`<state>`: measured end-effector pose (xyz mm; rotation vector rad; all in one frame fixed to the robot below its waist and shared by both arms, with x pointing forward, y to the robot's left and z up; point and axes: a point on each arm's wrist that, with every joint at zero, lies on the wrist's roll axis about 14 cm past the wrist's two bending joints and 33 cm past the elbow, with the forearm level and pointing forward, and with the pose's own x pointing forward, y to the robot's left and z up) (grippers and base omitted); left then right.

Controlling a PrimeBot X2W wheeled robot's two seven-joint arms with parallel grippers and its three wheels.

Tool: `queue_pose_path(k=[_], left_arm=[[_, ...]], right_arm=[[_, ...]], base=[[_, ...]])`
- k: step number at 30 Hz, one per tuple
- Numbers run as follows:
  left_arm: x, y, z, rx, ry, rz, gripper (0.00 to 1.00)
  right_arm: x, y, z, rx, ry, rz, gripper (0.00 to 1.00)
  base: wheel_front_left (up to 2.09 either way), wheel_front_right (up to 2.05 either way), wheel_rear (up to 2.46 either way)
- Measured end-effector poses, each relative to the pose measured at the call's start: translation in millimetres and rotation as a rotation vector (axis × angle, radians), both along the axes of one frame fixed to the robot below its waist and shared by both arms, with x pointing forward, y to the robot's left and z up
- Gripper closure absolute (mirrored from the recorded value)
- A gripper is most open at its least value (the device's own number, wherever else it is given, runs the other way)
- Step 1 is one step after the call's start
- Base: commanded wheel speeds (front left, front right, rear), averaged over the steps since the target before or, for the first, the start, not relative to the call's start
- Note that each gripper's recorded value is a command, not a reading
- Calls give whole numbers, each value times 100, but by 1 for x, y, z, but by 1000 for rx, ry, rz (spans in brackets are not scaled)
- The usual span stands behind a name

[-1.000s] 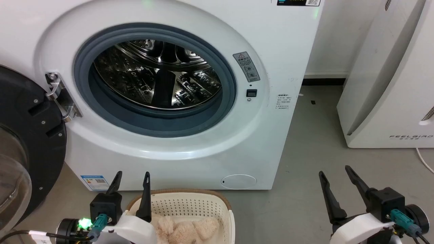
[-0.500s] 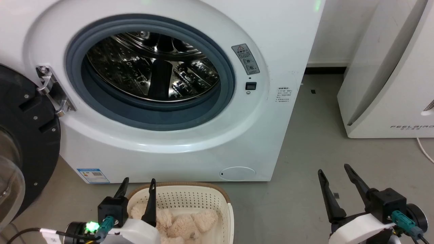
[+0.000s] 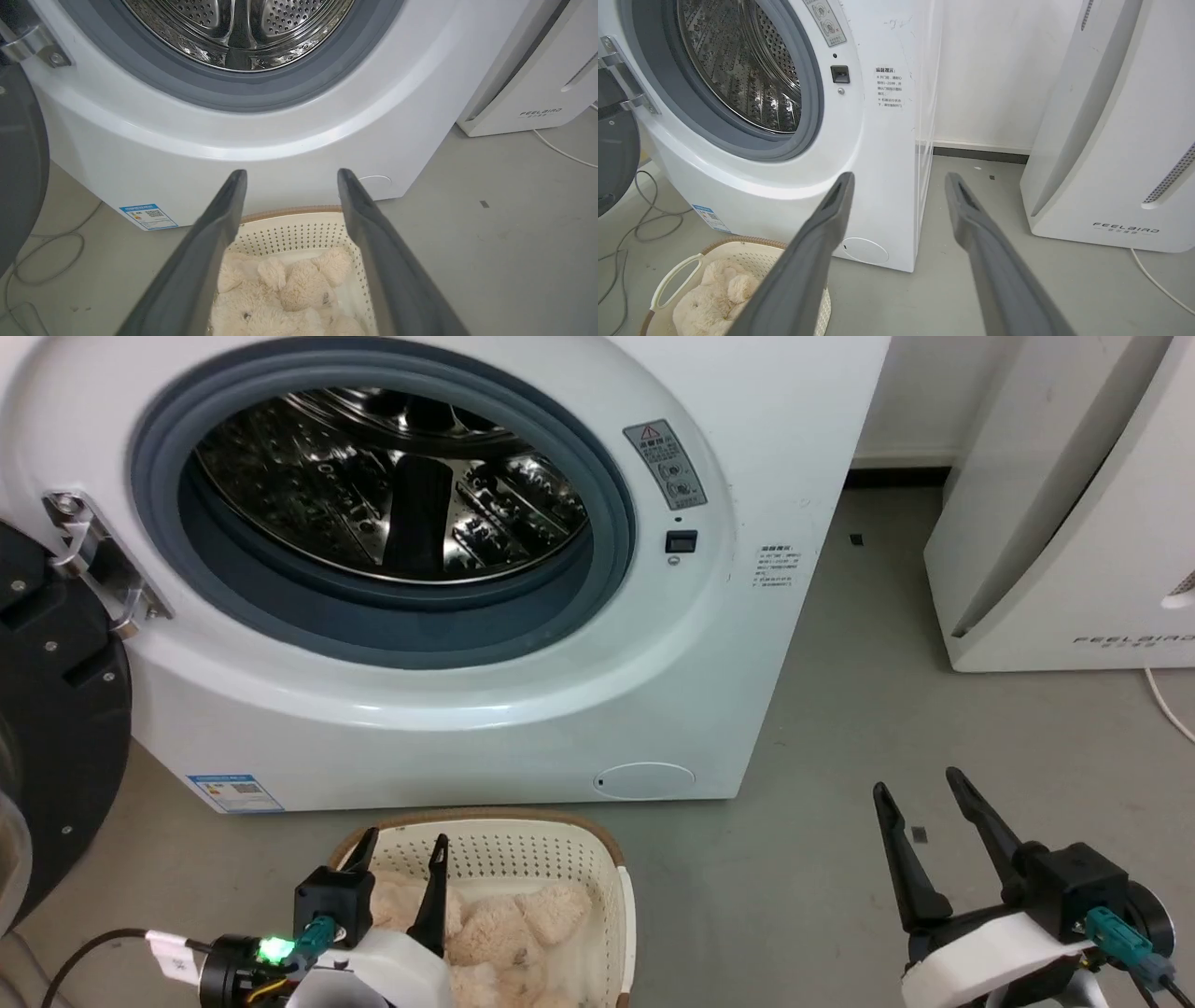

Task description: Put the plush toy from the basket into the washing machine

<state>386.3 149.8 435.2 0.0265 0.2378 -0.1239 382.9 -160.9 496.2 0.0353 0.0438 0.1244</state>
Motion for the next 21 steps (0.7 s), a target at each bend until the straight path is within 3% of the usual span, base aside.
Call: queue_pose_path(k=[21], left_arm=[[4, -18, -68, -11, 192, -83, 0]], right_arm=[[6, -5, -19, 27, 31, -18, 0]], base=[[0, 0, 0]])
